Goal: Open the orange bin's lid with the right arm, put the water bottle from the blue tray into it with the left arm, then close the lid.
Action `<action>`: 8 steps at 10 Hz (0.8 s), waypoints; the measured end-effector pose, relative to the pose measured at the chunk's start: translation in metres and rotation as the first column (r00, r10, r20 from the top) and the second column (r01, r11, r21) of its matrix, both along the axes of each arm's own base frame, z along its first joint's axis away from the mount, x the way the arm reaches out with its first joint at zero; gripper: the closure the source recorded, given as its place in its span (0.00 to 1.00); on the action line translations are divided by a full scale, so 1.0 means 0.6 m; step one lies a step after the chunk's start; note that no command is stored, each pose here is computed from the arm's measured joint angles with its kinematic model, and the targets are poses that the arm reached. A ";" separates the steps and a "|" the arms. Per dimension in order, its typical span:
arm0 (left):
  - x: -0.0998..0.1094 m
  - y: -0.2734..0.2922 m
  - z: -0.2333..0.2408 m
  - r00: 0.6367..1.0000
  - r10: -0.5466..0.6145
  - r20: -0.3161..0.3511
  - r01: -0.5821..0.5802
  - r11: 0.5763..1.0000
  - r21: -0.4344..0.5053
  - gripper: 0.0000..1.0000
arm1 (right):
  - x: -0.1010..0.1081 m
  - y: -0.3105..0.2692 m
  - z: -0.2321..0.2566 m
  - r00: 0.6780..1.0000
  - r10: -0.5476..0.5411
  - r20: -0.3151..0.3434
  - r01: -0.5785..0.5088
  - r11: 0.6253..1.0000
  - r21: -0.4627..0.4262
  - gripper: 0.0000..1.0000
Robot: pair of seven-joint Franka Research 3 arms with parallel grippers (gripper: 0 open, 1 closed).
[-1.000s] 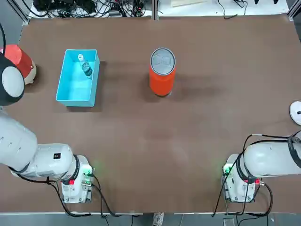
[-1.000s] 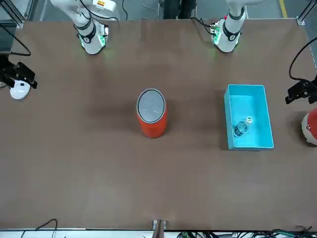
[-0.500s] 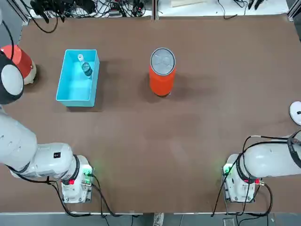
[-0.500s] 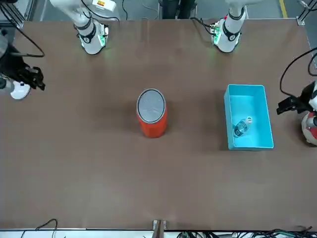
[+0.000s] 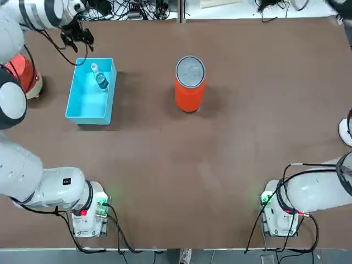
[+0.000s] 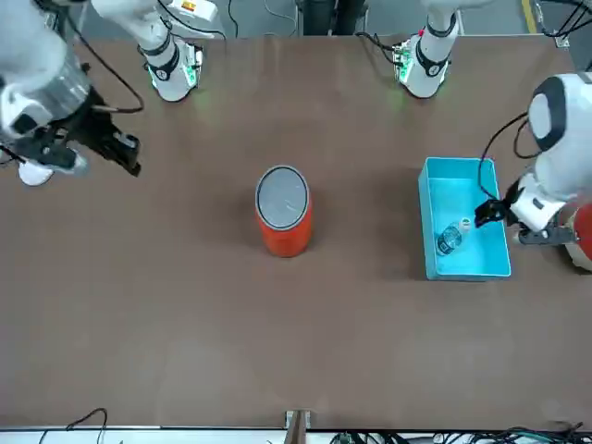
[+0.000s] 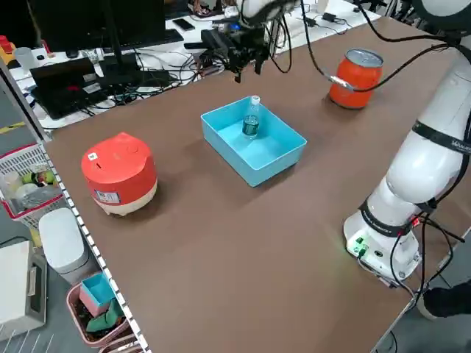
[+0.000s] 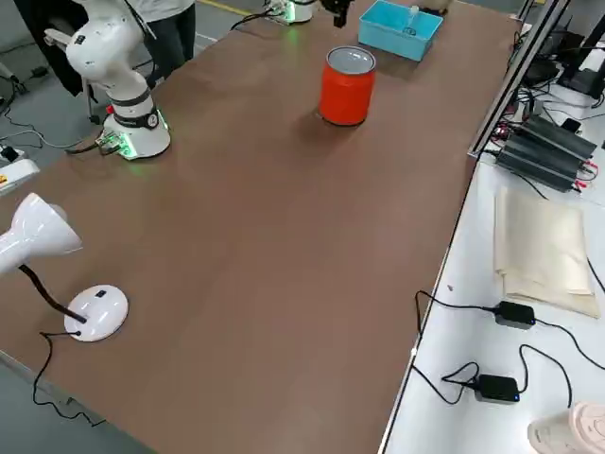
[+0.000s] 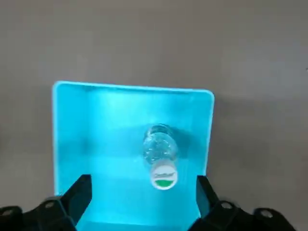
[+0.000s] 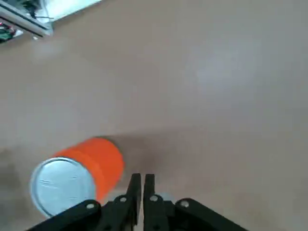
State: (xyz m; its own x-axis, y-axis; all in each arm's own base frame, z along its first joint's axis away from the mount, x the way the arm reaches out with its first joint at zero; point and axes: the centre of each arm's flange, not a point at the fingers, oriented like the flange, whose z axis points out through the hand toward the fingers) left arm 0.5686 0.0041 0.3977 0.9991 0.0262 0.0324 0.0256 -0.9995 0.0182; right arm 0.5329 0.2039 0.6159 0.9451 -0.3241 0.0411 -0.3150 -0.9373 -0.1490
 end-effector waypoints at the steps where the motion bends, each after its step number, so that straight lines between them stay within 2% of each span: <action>1: -0.013 -0.009 -0.029 1.000 0.000 0.012 0.000 1.000 0.000 0.07 | -0.014 0.064 -0.028 1.000 -0.018 -0.014 0.019 1.000 0.005 0.93; 4: -0.036 -0.010 -0.078 0.999 0.002 0.039 -0.002 1.000 0.001 0.19 | -0.034 0.204 -0.093 0.994 -0.105 -0.011 0.106 0.994 0.035 0.98; 5: -0.038 -0.010 -0.085 0.999 0.002 0.043 -0.002 1.000 0.001 0.20 | -0.039 0.240 -0.115 0.992 -0.123 -0.009 0.123 0.991 0.043 0.98; 6: -0.040 -0.010 -0.092 0.999 0.002 0.039 -0.002 1.000 0.000 0.21 | -0.045 0.271 -0.139 0.993 -0.117 -0.015 0.117 0.992 0.040 0.98; 8: -0.042 -0.011 -0.114 1.000 0.000 0.016 0.000 1.000 -0.001 0.31 | -0.068 0.337 -0.192 0.998 -0.063 -0.017 0.063 0.998 -0.002 0.98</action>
